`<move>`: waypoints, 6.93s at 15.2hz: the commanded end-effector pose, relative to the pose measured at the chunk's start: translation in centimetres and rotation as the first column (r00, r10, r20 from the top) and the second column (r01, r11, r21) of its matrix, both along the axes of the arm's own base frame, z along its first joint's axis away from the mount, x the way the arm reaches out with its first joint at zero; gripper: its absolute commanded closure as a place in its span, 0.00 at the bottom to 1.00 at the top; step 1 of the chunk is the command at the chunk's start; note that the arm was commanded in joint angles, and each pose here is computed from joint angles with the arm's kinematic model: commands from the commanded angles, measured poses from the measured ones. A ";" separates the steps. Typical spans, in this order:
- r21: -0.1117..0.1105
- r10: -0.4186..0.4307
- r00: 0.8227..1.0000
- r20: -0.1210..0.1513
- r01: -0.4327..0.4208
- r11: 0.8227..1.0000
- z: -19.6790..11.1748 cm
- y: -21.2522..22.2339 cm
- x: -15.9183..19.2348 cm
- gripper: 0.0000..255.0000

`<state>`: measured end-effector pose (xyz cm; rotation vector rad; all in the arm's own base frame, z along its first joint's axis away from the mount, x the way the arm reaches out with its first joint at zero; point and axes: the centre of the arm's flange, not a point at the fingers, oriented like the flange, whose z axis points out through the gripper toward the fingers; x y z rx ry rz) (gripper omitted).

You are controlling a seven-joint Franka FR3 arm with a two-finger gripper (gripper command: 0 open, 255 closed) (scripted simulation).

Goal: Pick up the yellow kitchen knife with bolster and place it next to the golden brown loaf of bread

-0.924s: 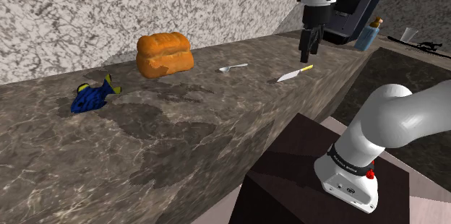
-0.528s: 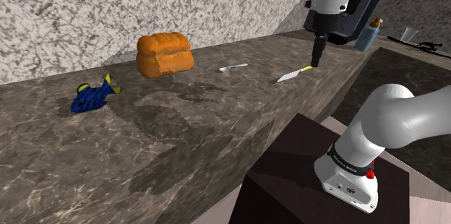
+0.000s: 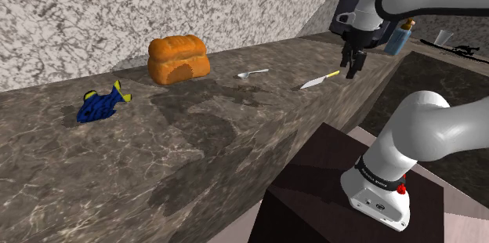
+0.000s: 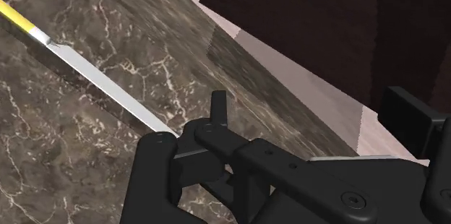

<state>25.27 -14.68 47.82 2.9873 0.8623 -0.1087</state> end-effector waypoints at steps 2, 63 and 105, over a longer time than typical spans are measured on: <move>0.011 0.144 0.989 0.034 -0.145 0.989 -1.9 -3.8 0.0 0.00; 0.004 0.714 0.670 0.203 -0.730 0.684 -4.0 -18.3 8.6 1.00; 0.004 0.714 0.670 0.203 -0.730 0.684 9.2 0.6 17.9 1.00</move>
